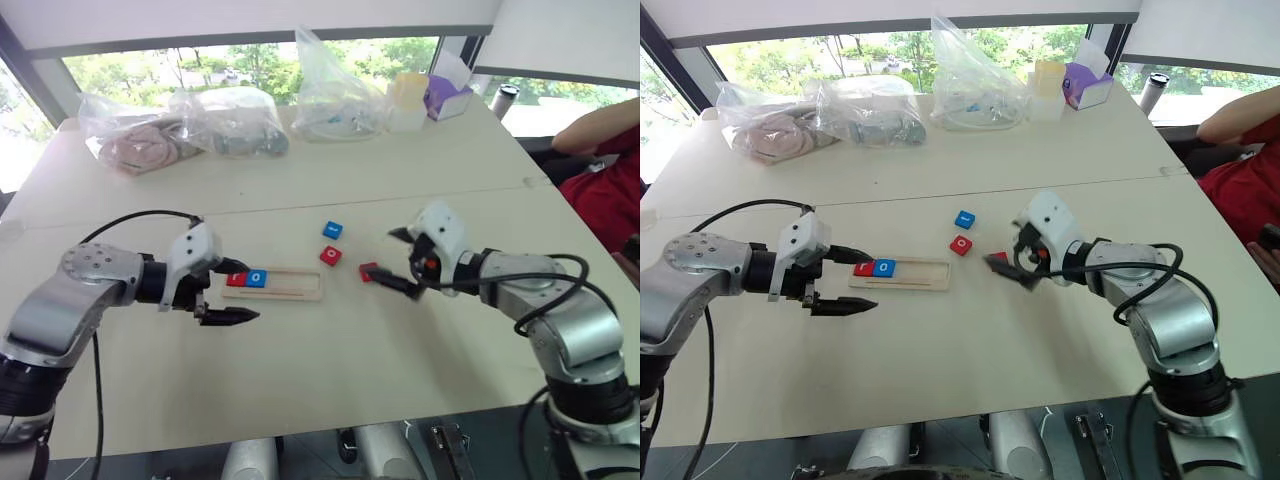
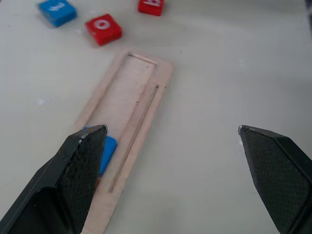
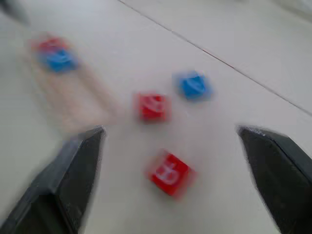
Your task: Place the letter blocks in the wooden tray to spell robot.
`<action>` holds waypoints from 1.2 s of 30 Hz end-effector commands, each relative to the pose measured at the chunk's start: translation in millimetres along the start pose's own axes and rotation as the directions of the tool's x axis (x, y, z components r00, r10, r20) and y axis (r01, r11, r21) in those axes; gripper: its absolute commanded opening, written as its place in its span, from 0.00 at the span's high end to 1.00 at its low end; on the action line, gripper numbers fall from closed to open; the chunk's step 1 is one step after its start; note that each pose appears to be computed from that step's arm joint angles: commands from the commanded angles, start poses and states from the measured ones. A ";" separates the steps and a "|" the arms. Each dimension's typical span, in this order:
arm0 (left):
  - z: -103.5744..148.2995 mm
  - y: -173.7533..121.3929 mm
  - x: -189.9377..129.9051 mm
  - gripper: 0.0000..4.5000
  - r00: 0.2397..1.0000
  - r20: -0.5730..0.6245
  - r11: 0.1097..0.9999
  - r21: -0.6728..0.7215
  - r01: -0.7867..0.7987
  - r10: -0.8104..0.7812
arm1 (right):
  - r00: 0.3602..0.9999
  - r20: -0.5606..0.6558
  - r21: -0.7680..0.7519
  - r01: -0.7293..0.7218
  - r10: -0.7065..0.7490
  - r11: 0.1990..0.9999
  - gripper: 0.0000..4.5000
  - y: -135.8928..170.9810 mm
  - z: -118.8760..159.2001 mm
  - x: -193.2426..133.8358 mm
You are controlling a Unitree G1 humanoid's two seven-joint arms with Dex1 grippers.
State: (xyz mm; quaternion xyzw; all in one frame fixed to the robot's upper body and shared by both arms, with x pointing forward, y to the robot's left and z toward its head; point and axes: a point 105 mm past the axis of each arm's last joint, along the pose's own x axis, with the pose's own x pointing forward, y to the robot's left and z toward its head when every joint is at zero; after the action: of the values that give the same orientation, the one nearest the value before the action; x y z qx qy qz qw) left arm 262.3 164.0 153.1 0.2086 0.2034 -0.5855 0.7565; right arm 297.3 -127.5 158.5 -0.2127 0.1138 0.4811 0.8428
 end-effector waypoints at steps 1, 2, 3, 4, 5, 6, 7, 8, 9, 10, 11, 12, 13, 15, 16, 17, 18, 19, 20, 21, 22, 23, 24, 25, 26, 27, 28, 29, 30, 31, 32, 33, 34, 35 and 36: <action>13.8 -1.2 -11.2 0.00 1.000 -0.015 0.996 0.085 -0.012 0.013 | 0.991 -0.052 -0.184 -0.135 0.127 0.974 0.01 -10.6 -17.8 12.6; 13.5 0.2 -13.1 0.00 0.999 -0.027 0.995 0.097 -0.024 0.027 | 0.987 -0.062 -0.202 -0.159 0.150 0.966 0.01 -12.8 -22.4 16.4; 13.1 1.1 -14.0 0.00 0.999 -0.034 0.994 0.104 -0.031 0.035 | 0.984 -0.061 -0.210 -0.176 0.167 0.962 0.01 -13.8 -24.5 18.5; 16.7 2.1 -15.4 0.00 0.999 -0.018 0.994 0.100 -0.041 0.044 | 0.979 -0.062 -0.214 -0.205 0.196 0.955 0.01 -14.1 -27.0 21.2; 19.6 3.2 -17.5 0.00 0.998 -0.005 0.994 0.097 -0.055 0.055 | 0.977 -0.065 -0.213 -0.211 0.202 0.954 0.01 -18.2 -30.3 26.5; 21.1 4.2 -19.1 0.00 0.998 0.002 0.993 0.094 -0.067 0.067 | 0.974 -0.073 -0.223 -0.226 0.215 0.948 0.01 -19.8 -33.2 30.0; 21.5 5.3 -20.6 0.00 0.997 0.005 0.993 0.090 -0.080 0.080 | 0.971 -0.073 -0.223 -0.237 0.226 0.946 0.01 -21.0 -34.9 33.1; 20.5 6.1 -21.8 0.00 0.996 0.003 0.992 0.085 -0.091 0.091 | 0.970 -0.067 -0.214 -0.241 0.232 0.947 0.01 -22.3 -35.8 35.4; 18.6 6.6 -23.3 0.00 0.995 -0.001 0.992 0.080 -0.102 0.102 | 0.968 -0.063 -0.212 -0.251 0.243 0.944 0.01 -22.2 -36.3 37.1; 16.4 6.5 -24.2 0.00 0.994 -0.006 0.991 0.075 -0.110 0.111 | 0.967 -0.065 -0.208 -0.256 0.248 0.944 0.01 -23.8 -38.4 38.7; 14.8 6.2 -24.9 0.00 0.993 -0.009 0.991 0.073 -0.114 0.115 | 0.966 -0.070 -0.207 -0.257 0.248 0.944 0.01 -25.9 -40.5 40.3; 14.1 5.6 -24.9 0.00 0.993 -0.009 0.991 0.071 -0.116 0.117 | 0.965 -0.075 -0.202 -0.263 0.253 0.943 0.01 -27.6 -42.7 41.0; 13.9 5.1 -24.7 0.00 0.993 -0.009 0.991 0.071 -0.116 0.117 | 0.964 -0.078 -0.198 -0.267 0.256 0.943 0.01 -28.8 -44.2 41.4; 14.9 4.6 -24.3 0.00 0.993 0.000 0.990 0.068 -0.121 0.121 | 0.958 -0.075 -0.162 -0.285 0.276 0.945 0.01 -31.7 -46.4 41.1; 15.2 4.4 -24.1 0.00 0.992 0.003 0.990 0.066 -0.123 0.123 | 0.955 -0.075 -0.141 -0.294 0.286 0.945 0.01 -34.0 -47.5 40.6; 15.3 4.3 -23.9 0.00 0.992 0.005 0.990 0.064 -0.124 0.124 | 0.953 -0.074 -0.128 -0.300 0.293 0.945 0.01 -35.6 -48.2 40.3; 15.2 4.1 -23.5 0.00 0.992 0.005 0.990 0.063 -0.125 0.125 | 0.949 -0.081 -0.120 -0.314 0.306 0.942 0.01 -36.4 -49.5 39.6; 15.1 4.1 -23.3 0.00 0.992 0.005 0.990 0.062 -0.126 0.126 | 0.945 -0.086 -0.117 -0.323 0.315 0.939 0.01 -36.7 -50.4 39.2; 14.9 3.9 -23.1 0.00 0.992 0.005 0.990 0.060 -0.127 0.127 | 0.942 -0.083 -0.105 -0.333 0.326 0.937 0.01 -37.6 -50.3 38.7; 14.7 3.8 -23.0 0.00 0.992 0.004 0.990 0.060 -0.128 0.128 | 0.942 -0.072 -0.086 -0.332 0.327 0.939 0.01 -40.6 -48.9 38.7; 14.8 3.8 -22.9 0.00 0.992 0.004 0.990 0.059 -0.129 0.129 | 0.944 -0.068 -0.076 -0.327 0.323 0.942 0.01 -44.3 -48.1 38.7; 14.8 3.9 -22.7 0.00 0.991 0.004 0.990 0.059 -0.131 0.131 | 0.947 -0.072 -0.073 -0.317 0.312 0.946 0.01 -48.6 -48.5 39.0; 14.7 4.0 -22.8 0.00 0.991 0.003 0.989 0.058 -0.132 0.132 | 0.949 -0.079 -0.073 -0.311 0.305 0.948 0.01 -51.9 -49.3 39.3; 14.4 4.0 -22.7 0.00 0.991 0.002 0.989 0.058 -0.134 0.134 | 0.951 -0.084 -0.072 -0.304 0.298 0.950 0.01 -54.7 -50.2 40.0; 14.0 3.9 -22.7 0.00 0.991 0.001 0.989 0.058 -0.134 0.135 | 0.953 -0.083 -0.070 -0.298 0.292 0.952 0.01 -56.6 -50.4 41.1; 13.8 3.9 -22.6 0.00 0.991 0.002 0.989 0.057 -0.136 0.136 | 0.954 -0.082 -0.067 -0.294 0.288 0.954 0.01 -58.1 -50.7 42.5; 13.5 3.9 -22.4 0.00 0.991 0.002 0.989 0.056 -0.137 0.137 | 0.954 -0.083 -0.066 -0.293 0.287 0.954 0.01 -58.8 -51.3 43.6; 13.2 4.0 -22.3 0.00 0.990 0.002 0.989 0.056 -0.139 0.139 | 0.955 -0.085 -0.067 -0.291 0.285 0.954 0.06 -59.0 -52.8 45.2; 13.1 4.0 -22.2 0.00 0.990 0.002 0.989 0.055 -0.141 0.141 | 0.954 -0.085 -0.066 -0.294 0.288 0.954 0.12 -58.3 -54.1 46.2; 12.8 4.0 -22.1 0.00 0.990 0.002 0.988 0.054 -0.142 0.142 | 0.951 -0.089 -0.066 -0.303 0.297 0.951 0.19 -56.7 -55.8 47.0; 12.6 4.0 -22.2 0.00 0.990 0.002 0.988 0.054 -0.144 0.144 | 0.948 -0.094 -0.071 -0.310 0.303 0.948 0.30 -55.1 -57.3 47.9; 12.4 4.2 -22.3 0.00 0.989 0.003 0.988 0.053 -0.146 0.146 | 0.946 -0.096 -0.073 -0.317 0.309 0.946 0.40 -53.4 -58.5 48.7; 12.1 4.6 -22.6 0.00 0.989 0.004 0.987 0.052 -0.150 0.150 | 0.944 -0.095 -0.074 -0.323 0.315 0.944 0.52 -51.9 -59.0 49.5; 11.7 5.0 -23.0 0.00 0.988 0.004 0.987 0.050 -0.154 0.154 | 0.945 -0.085 -0.071 -0.323 0.317 0.944 0.62 -51.2 -58.3 50.0; 11.5 5.2 -23.2 0.00 0.988 0.004 0.986 0.049 -0.157 0.157 | 0.945 -0.077 -0.069 -0.322 0.317 0.944 0.75 -50.9 -57.6 50.3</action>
State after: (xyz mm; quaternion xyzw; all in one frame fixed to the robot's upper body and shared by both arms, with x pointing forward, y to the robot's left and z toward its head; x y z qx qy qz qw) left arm 262.3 175.3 164.2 0.2325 0.1924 -0.5376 0.7874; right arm 368.5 -141.2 99.1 -0.2437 0.1619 0.6026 0.7425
